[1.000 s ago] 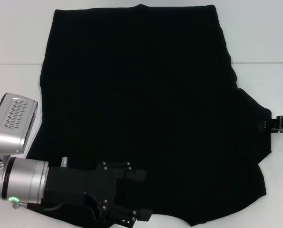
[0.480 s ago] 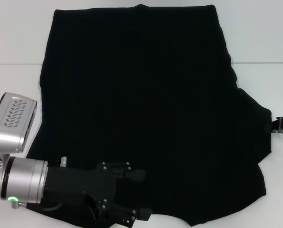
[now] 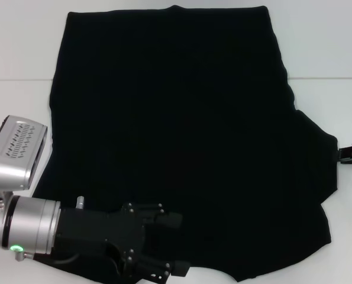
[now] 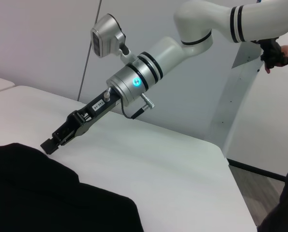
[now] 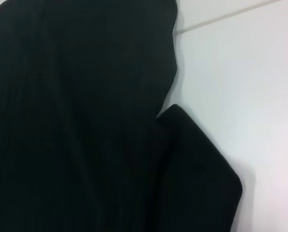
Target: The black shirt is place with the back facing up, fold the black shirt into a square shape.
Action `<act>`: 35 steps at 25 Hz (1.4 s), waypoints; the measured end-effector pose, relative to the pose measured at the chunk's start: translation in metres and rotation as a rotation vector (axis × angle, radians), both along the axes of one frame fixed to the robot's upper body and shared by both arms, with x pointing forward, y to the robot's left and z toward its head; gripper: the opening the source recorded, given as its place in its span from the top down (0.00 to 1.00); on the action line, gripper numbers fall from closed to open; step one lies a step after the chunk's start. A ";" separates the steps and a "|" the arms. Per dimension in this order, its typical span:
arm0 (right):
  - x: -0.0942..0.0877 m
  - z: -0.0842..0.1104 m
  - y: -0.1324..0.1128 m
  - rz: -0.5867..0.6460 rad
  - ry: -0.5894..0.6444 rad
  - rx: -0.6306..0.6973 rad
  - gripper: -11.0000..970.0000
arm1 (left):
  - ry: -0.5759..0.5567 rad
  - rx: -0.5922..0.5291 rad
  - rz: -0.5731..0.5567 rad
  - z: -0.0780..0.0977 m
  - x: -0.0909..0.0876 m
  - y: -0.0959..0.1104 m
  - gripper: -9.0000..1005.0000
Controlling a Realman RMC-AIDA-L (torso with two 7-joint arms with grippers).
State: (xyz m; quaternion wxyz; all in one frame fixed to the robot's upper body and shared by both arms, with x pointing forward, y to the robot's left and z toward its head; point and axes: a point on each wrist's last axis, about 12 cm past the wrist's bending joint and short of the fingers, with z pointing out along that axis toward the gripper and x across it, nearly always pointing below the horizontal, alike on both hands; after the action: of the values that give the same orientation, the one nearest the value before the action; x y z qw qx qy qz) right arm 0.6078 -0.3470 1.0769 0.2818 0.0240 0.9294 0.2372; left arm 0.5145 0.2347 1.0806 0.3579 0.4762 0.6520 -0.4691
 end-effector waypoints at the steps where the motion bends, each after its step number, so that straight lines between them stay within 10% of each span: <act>1: 0.000 -0.001 0.001 0.000 0.000 0.000 0.86 | 0.002 0.000 0.000 0.000 0.000 0.000 0.08; 11: 0.002 -0.005 0.010 0.003 -0.007 -0.008 0.54 | 0.008 -0.001 0.002 0.001 0.001 0.000 0.08; 22: 0.004 -0.008 0.021 0.021 -0.021 -0.027 0.73 | 0.011 -0.003 0.009 0.002 0.002 0.001 0.08; 25: 0.002 -0.008 0.015 0.000 -0.028 -0.023 0.93 | 0.010 -0.003 0.012 0.003 0.002 0.002 0.08; 35: -0.018 -0.011 -0.020 -0.083 -0.080 0.032 0.97 | 0.039 -0.009 0.024 0.003 0.001 0.002 0.08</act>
State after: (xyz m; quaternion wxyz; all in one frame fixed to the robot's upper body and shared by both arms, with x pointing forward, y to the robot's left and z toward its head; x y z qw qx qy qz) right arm 0.5893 -0.3669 1.0662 0.3278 0.0573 0.9117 0.2409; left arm 0.5156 0.2369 1.0834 0.3528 0.4575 0.6625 -0.4768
